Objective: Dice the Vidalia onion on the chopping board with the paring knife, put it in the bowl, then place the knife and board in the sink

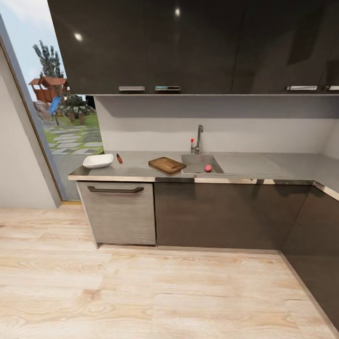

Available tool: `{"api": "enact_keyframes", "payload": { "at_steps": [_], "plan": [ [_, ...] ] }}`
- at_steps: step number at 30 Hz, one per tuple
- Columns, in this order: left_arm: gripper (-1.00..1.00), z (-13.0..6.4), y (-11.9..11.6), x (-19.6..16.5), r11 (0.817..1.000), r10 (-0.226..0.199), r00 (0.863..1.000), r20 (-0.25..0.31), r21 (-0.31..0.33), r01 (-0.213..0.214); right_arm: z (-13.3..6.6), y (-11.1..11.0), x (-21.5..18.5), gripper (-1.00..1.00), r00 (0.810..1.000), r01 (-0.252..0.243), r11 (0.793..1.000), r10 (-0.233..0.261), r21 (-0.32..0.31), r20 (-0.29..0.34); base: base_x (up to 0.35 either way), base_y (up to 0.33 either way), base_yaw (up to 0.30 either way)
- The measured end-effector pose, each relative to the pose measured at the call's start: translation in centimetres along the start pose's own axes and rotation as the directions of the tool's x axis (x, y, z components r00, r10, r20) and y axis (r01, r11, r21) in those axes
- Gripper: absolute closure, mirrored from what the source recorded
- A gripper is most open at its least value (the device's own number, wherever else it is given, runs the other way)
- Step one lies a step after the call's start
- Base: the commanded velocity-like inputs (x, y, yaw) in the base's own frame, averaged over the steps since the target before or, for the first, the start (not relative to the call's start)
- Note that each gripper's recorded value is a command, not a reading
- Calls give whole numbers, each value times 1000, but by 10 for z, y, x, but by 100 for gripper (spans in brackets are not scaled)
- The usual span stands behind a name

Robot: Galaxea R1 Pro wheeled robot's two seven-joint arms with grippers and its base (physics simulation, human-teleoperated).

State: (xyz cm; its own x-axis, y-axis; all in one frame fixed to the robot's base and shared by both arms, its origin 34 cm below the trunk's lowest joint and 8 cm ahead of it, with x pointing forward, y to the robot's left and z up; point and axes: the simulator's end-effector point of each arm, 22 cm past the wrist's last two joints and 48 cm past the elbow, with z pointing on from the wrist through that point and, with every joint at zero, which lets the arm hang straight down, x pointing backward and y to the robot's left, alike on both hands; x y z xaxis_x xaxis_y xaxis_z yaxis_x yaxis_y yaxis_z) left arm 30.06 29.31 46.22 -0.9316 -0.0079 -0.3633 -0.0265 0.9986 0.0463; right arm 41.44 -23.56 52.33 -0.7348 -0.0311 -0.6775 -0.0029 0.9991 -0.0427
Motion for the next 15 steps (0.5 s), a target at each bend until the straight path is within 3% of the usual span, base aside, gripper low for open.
{"api": "enact_keyframes", "payload": {
  "at_steps": [15],
  "plan": [
    [-100, 0, -1, 1, 1000, 1, 1000, -3, 2, -1, 0, -4, 2, -100, 1000, 10, 1000, -10, -2, -4, 0, 0, 0]
  ]
}}
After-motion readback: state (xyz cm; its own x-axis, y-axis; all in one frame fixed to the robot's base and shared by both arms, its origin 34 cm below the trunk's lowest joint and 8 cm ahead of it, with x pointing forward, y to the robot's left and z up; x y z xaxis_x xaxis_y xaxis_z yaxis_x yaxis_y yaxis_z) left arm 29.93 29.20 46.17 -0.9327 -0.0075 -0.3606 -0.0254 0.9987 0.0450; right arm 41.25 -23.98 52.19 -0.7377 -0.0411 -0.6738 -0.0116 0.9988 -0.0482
